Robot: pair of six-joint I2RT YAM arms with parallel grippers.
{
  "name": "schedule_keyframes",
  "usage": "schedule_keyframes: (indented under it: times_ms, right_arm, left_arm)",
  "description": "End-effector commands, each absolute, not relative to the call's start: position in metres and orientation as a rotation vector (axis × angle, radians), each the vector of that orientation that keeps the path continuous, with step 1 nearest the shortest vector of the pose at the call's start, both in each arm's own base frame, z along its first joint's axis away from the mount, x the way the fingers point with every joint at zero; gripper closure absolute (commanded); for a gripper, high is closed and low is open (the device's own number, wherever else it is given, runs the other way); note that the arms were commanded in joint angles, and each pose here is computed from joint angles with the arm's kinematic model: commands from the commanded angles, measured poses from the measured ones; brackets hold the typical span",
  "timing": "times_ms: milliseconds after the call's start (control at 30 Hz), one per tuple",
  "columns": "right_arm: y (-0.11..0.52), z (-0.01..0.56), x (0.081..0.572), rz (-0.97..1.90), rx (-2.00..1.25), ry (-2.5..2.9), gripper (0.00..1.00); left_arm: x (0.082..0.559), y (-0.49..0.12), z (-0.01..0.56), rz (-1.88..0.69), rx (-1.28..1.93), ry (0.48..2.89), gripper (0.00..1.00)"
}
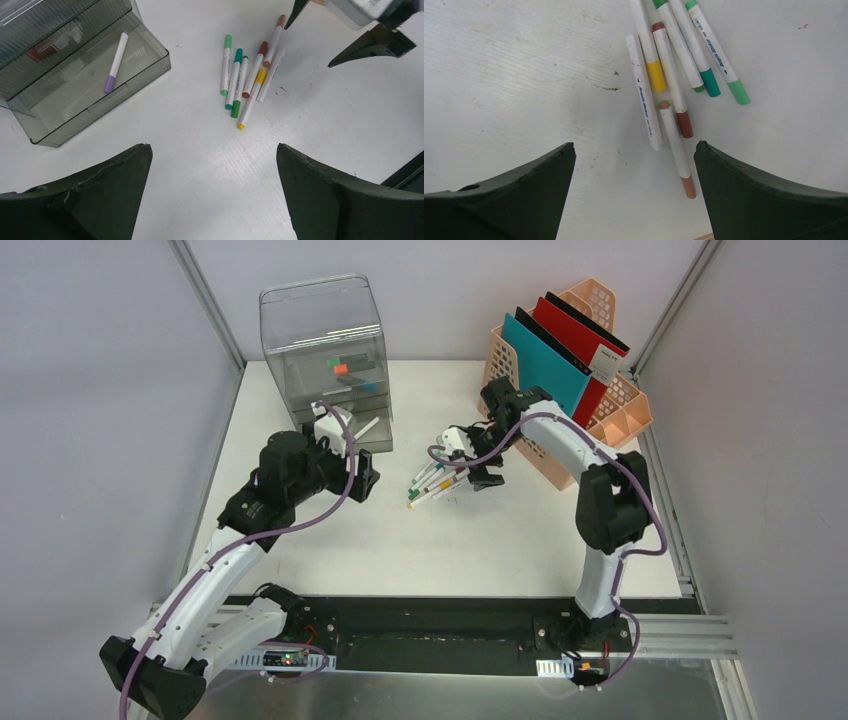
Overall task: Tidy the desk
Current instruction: Pick up the stationery from the center of the board.
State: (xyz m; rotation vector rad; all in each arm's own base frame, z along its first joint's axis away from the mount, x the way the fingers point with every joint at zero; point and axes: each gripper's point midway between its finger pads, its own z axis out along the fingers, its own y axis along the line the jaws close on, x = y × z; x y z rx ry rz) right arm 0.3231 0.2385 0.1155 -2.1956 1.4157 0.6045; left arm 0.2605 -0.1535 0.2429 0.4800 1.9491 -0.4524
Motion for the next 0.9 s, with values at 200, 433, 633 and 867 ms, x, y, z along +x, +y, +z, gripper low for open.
schedule_keyframes:
  times_ms: [200,433,633,867]
  right_arm:
    - [0.238,0.073,0.344,0.516,-2.198,1.554,0.22]
    - [0.253,0.046,0.355,0.386,-2.226,1.587,0.41]
    - [0.257,0.037,0.356,0.358,-2.242,1.603,0.46]
    - [0.256,0.029,0.355,0.344,-2.255,1.617,0.51]
  left_arm:
    - [0.263,-0.150,0.256,-0.445,0.474,1.897,0.01]
    - [0.263,-0.150,0.256,-0.447,0.473,1.897,0.01]
    - [0.262,-0.149,0.257,-0.445,0.471,1.893,0.01]
    - [0.262,-0.148,0.257,-0.444,0.469,1.891,0.01]
